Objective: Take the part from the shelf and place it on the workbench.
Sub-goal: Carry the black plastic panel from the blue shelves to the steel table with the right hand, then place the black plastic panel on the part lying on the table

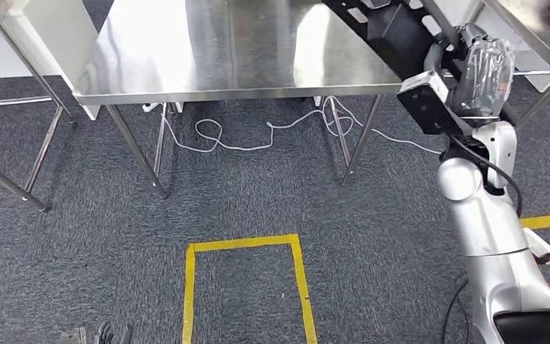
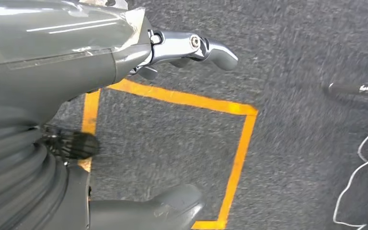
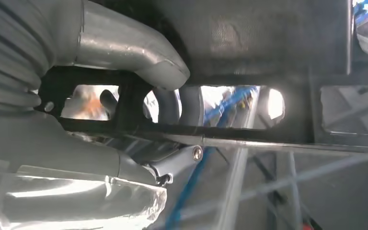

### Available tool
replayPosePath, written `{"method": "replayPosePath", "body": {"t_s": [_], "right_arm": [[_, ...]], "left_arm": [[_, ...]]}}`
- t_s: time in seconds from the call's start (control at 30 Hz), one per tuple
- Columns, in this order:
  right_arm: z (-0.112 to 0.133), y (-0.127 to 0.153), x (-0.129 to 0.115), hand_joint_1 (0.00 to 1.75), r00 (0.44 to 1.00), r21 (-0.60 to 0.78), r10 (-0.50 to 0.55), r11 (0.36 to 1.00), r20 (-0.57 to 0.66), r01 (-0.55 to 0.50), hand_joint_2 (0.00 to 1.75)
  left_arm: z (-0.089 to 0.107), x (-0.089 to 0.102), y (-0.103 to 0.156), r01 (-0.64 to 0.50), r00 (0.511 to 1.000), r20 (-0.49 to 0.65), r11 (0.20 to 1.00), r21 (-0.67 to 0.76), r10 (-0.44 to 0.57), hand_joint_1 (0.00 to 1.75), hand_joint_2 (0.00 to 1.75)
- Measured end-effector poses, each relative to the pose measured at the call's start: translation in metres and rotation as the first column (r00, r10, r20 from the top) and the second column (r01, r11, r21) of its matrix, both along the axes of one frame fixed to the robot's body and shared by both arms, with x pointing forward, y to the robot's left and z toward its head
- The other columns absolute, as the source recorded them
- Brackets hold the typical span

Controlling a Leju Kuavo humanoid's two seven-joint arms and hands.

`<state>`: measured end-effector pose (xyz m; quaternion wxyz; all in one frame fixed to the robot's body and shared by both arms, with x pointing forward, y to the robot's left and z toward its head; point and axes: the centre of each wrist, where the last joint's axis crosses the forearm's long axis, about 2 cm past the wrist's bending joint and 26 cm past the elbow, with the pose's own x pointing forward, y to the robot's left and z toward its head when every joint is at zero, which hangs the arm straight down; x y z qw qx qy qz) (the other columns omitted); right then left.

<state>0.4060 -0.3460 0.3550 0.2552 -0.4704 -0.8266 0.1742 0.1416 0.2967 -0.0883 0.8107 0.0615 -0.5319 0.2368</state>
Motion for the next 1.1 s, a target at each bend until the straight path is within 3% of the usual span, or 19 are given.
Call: {"method": "replayPosePath", "body": {"t_s": [0.3, 0.83, 1.1], "right_arm": [[-0.018, -0.01, 0.019, 1.75, 0.994, -0.054, -0.102, 0.993, -0.04, 0.1, 1.75], [-0.027, 0.0, 0.027, 1.75, 0.992, -0.061, -0.097, 0.994, -0.081, 0.092, 1.75], [-0.048, -0.003, 0.024, 1.75, 0.987, -0.079, -0.107, 0.992, -0.118, 0.098, 1.75]], "left_arm": [[-0.002, -0.005, 0.004, -0.032, 0.999, 0.008, 0.999, -0.017, 0.032, 0.0, 1.75], [-0.004, -0.013, 0.012, -0.055, 0.998, 0.001, 0.998, -0.009, 0.055, 0.0, 1.75], [-0.004, -0.013, 0.012, -0.051, 0.999, 0.003, 0.999, -0.005, 0.051, 0.0, 1.75]]}}
